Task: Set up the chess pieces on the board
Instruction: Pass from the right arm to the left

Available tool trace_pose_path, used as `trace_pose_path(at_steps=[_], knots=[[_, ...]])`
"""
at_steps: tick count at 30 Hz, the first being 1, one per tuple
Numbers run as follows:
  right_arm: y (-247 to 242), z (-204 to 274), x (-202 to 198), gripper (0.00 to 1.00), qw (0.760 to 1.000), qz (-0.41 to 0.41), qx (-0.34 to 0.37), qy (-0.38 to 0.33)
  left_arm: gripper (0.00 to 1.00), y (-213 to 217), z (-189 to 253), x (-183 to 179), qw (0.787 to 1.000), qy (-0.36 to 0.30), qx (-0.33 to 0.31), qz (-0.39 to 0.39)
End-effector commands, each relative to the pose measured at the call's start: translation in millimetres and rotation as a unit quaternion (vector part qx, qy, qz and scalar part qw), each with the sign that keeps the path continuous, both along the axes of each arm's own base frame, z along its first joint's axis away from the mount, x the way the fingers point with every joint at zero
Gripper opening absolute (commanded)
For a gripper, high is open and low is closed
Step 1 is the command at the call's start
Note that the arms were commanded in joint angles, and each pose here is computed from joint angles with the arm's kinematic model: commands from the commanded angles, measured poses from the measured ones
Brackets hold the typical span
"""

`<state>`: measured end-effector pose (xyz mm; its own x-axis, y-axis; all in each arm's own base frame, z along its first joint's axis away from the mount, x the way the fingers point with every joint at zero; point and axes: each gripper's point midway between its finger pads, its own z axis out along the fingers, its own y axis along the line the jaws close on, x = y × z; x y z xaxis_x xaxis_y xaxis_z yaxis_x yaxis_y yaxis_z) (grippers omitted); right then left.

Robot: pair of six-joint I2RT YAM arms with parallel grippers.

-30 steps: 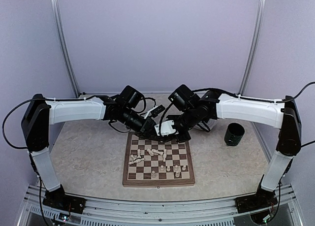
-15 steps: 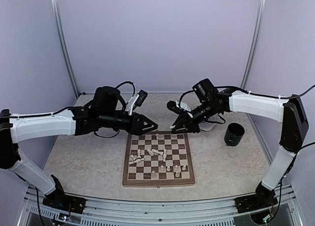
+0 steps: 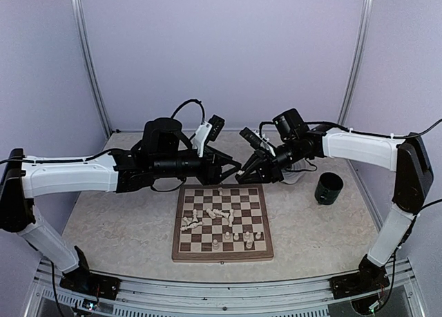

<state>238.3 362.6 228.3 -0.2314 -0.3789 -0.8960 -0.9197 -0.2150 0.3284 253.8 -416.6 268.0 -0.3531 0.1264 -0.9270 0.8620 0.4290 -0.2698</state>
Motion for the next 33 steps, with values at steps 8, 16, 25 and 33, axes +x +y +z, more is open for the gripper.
trace_pose_path(at_steps=[8, 16, 25, 33], knots=[[-11.0, 16.1, -1.2, 0.11, 0.999, 0.009, 0.035, 0.025, 0.45, -20.4, -0.3, -8.4, 0.999, -0.003, 0.004, -0.051], [-10.3, 16.8, -0.5, 0.11, 0.999, 0.011, 0.037, 0.027, 0.37, -24.0, -12.5, -6.0, 0.998, 0.009, 0.025, -0.053], [-11.0, 14.9, 1.1, 0.13, 0.999, 0.004, 0.032, 0.020, 0.21, -31.5, -17.8, -6.9, 0.997, 0.018, 0.034, -0.070], [-14.7, 7.9, 5.0, 0.22, 1.000, -0.011, 0.009, -0.026, 0.09, -29.5, -18.8, -5.7, 0.996, 0.017, 0.047, -0.067]])
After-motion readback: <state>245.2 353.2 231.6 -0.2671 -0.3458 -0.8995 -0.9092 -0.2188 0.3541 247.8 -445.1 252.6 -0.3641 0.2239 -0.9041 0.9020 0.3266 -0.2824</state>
